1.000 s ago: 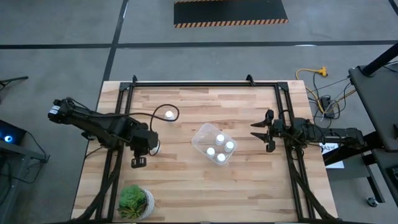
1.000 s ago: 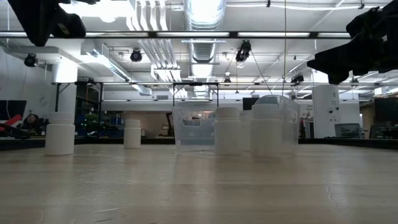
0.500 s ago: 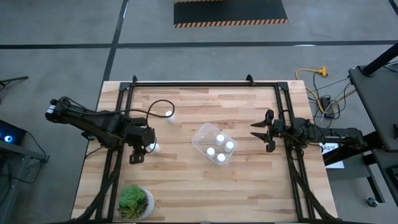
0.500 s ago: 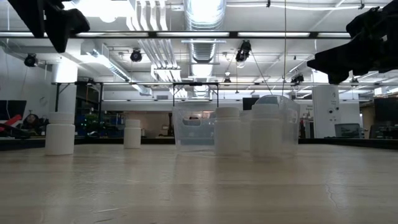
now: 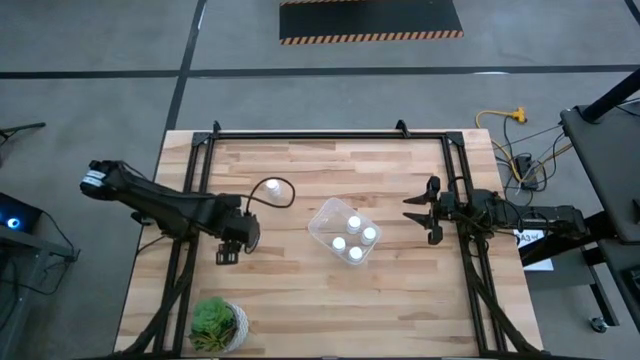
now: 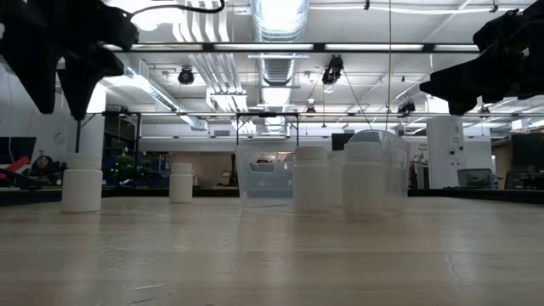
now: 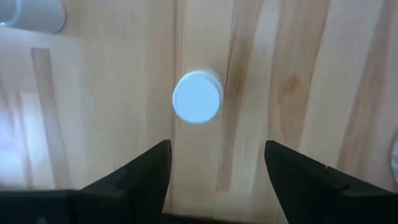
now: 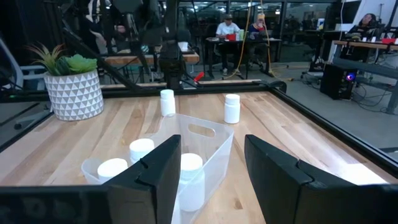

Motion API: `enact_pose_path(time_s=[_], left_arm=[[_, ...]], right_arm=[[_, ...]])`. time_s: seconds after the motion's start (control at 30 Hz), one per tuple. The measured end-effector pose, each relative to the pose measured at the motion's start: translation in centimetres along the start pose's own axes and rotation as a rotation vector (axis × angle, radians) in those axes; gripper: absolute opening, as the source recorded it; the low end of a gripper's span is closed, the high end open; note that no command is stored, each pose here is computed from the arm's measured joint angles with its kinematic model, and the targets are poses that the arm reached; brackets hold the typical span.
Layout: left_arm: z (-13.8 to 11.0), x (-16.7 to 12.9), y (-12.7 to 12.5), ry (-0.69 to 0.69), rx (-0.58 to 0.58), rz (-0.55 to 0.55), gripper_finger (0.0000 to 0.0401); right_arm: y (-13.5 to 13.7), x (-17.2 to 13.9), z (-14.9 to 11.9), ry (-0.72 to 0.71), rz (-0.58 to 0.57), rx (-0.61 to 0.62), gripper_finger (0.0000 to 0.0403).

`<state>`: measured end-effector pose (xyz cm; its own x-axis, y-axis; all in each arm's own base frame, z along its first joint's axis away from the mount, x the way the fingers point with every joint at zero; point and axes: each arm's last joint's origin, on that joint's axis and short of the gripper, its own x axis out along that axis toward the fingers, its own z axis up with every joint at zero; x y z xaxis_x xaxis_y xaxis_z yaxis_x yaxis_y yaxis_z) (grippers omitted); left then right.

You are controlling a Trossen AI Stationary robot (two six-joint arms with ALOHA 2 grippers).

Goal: Pick and place pill bottles into a basket
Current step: Put the white pill bottle into the transparent bin

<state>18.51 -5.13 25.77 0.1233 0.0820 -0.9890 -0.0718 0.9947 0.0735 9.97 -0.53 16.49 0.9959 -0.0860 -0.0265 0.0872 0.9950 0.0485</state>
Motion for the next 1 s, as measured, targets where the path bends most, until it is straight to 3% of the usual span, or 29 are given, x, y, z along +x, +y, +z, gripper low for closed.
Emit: enact_pose_path(time_s=[0.33,1.0], left_arm=[[-0.5,2.3,-0.1,-0.074,-0.01,-0.022,0.024],[-0.4,2.1,0.8,-0.144,0.069,0.024,0.024]], right_arm=[[0.0,0.0,0.0,0.0,0.0,0.0,0.0166],[0.0,0.0,0.0,0.0,0.0,0.001,0.0166]])
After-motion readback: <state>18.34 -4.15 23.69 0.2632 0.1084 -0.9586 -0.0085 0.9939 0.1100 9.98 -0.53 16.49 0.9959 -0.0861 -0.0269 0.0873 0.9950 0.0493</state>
